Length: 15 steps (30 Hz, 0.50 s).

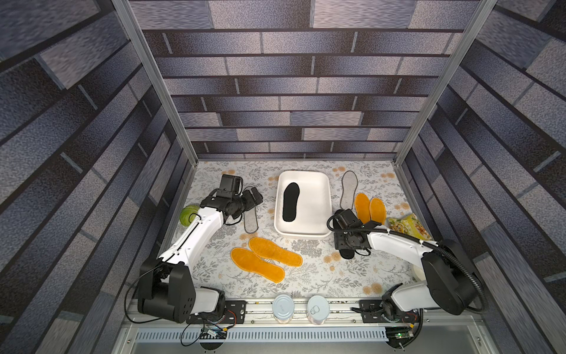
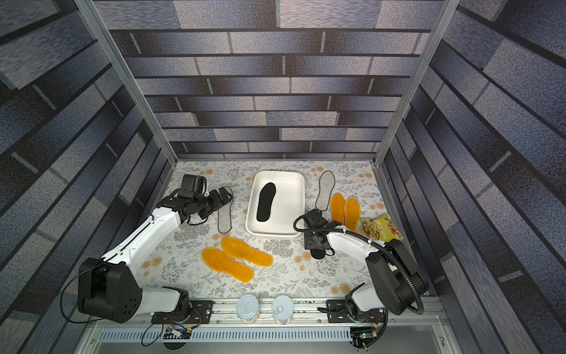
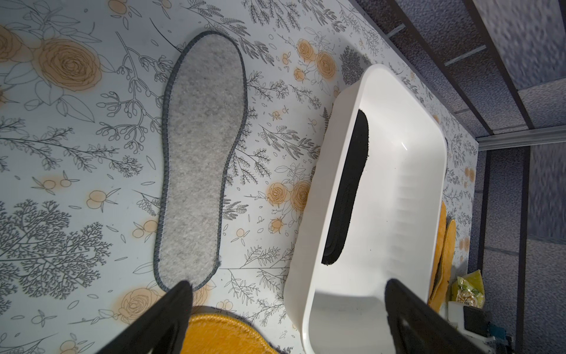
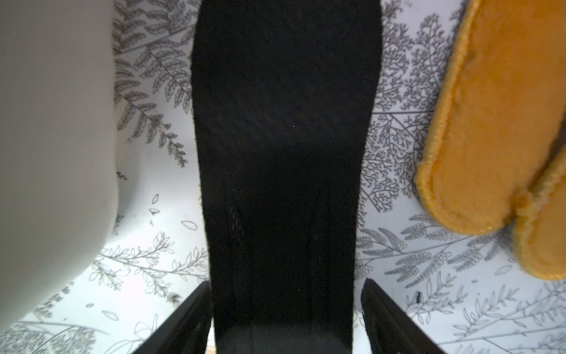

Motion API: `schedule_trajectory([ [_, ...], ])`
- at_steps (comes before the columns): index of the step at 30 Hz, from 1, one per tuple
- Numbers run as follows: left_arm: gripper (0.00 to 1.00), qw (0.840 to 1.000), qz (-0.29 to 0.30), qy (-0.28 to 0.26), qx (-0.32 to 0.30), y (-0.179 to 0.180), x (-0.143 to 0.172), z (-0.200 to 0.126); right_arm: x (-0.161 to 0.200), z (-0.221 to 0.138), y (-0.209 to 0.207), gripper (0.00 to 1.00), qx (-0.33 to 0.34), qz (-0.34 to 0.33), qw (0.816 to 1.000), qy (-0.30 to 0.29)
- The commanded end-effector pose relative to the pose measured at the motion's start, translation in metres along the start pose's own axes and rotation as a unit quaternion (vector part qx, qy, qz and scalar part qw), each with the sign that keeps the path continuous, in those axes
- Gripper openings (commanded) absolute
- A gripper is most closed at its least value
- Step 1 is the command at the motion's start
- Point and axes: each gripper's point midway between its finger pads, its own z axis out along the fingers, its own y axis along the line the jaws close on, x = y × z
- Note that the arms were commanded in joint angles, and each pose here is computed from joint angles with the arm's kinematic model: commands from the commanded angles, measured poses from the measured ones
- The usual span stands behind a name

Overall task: Put the insoles into the storage box
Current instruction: Pick up the insole from the center of the board.

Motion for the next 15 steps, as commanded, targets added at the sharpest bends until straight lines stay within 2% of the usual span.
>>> schedule_trajectory([
  [1,1.0,1.0,-0.009,0.0,-0.001,0.001,-0.001,-0.001,0.003,-0.002,-0.004,0.76,-0.002,0.018,1.0,-0.002],
  [10,1.0,1.0,-0.009,0.001,-0.005,0.003,0.002,0.0,0.001,0.008,0.002,0.72,-0.004,0.016,1.0,0.015],
  [15,1.0,1.0,-0.009,0.001,-0.003,0.003,0.001,-0.001,0.001,0.005,0.002,0.65,-0.009,0.021,1.0,0.009],
])
